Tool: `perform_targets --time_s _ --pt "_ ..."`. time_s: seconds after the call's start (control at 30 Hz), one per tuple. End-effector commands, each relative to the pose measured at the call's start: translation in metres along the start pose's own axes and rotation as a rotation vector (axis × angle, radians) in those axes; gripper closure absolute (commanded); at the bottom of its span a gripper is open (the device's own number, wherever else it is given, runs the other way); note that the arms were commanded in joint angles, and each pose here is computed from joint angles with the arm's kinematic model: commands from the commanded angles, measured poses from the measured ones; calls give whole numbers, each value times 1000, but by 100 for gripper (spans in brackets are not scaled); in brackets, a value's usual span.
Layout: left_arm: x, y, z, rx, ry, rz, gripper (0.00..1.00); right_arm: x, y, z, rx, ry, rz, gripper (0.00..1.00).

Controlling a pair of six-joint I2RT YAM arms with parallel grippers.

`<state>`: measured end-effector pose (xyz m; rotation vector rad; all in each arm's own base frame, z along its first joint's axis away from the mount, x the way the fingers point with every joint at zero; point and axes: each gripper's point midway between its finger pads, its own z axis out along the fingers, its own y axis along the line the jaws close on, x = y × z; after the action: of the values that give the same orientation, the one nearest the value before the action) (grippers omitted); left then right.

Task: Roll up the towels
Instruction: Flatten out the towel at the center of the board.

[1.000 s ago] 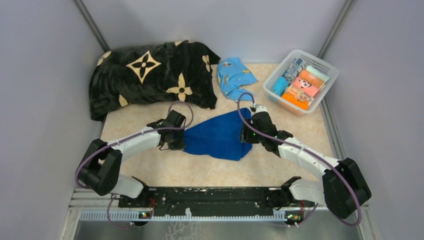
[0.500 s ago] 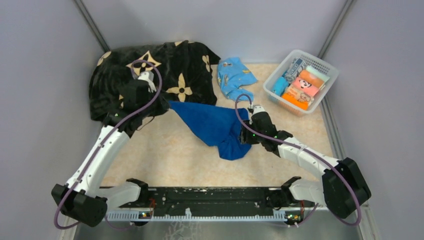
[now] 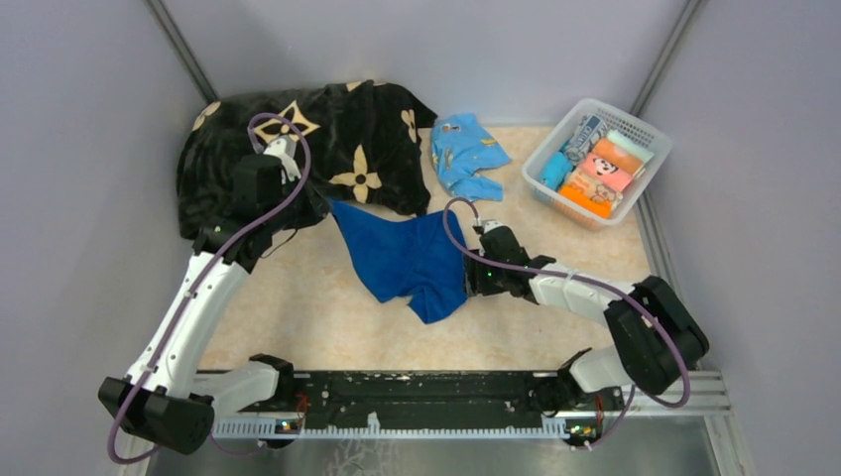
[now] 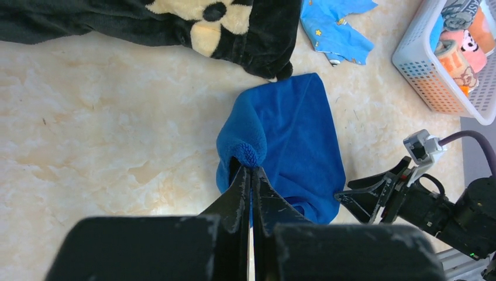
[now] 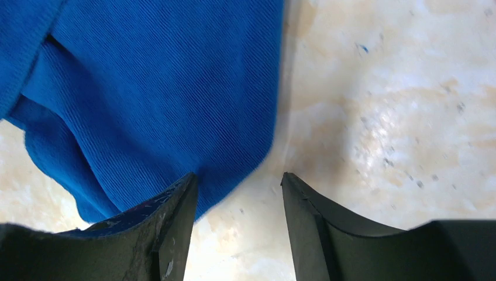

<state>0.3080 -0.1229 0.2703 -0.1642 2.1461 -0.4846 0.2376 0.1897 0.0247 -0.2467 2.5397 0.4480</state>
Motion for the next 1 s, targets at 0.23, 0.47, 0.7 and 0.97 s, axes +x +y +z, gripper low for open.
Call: perform_targets --time_s 0.23,0.47,0.7,0.97 --pt "-23 14 -11 -69 -78 22 100 -24 12 37 35 -4 -37 64" --pt "-71 29 -7 -115 -159 7 100 -118 -29 -12 364 -179 -175 100" --pt "-151 16 -46 -30 -326 -21 100 -218 -34 -145 512 -543 -214 100" --pt "-97 55 -42 -99 -291 1 100 -152 31 -175 -33 -613 -259 64"
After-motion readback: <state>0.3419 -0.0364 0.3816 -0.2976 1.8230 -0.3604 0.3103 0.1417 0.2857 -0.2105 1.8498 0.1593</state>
